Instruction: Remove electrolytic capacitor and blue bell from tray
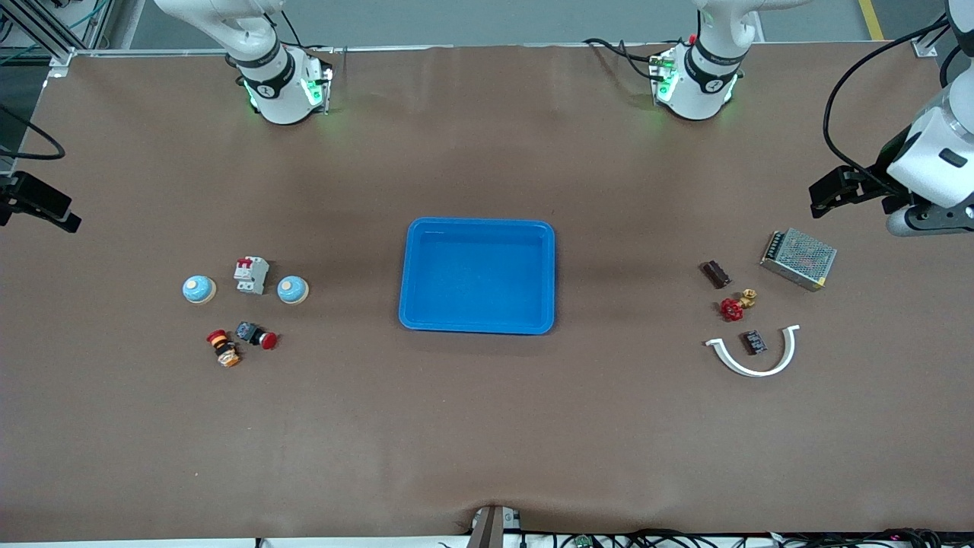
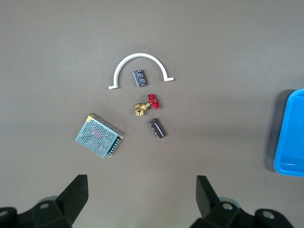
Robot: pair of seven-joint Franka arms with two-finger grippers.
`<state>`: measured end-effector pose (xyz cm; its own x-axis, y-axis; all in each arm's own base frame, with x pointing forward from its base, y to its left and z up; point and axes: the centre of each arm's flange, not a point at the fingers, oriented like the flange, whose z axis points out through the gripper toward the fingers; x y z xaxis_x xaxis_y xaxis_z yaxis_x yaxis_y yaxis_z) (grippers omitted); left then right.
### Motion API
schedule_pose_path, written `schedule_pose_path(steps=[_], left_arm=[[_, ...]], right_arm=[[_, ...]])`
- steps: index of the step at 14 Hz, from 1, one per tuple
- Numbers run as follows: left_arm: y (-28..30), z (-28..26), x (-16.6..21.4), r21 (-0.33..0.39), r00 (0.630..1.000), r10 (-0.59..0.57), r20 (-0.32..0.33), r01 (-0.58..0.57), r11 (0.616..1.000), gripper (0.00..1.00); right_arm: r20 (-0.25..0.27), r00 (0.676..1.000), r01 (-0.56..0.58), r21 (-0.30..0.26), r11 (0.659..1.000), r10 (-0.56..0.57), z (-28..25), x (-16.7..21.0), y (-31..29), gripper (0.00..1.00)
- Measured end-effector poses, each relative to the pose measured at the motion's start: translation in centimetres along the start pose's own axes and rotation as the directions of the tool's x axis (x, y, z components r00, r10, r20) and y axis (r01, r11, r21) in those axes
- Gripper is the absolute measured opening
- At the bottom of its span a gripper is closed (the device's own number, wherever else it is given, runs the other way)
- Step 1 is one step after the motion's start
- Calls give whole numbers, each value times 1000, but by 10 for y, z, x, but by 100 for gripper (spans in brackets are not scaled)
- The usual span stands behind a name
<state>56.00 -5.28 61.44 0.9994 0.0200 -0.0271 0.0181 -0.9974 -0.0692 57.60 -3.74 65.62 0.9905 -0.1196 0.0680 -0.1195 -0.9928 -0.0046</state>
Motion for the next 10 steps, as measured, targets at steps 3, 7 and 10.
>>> schedule_pose_path(steps=[3,7,10], left_arm=[[0,-1,0,0,1000,0,-2,0,1000,100],[-1,-12,0,-3,1000,-1,-24,1,1000,100],[0,-14,0,-4,1000,0,-28,0,1000,100]], right_arm=[[-17,999,38,0,999,-38,-1,2,-1,100],[-8,997,70,-1,998,-70,7,4,0,100],[37,997,71,1,997,-71,11,-1,0,100]])
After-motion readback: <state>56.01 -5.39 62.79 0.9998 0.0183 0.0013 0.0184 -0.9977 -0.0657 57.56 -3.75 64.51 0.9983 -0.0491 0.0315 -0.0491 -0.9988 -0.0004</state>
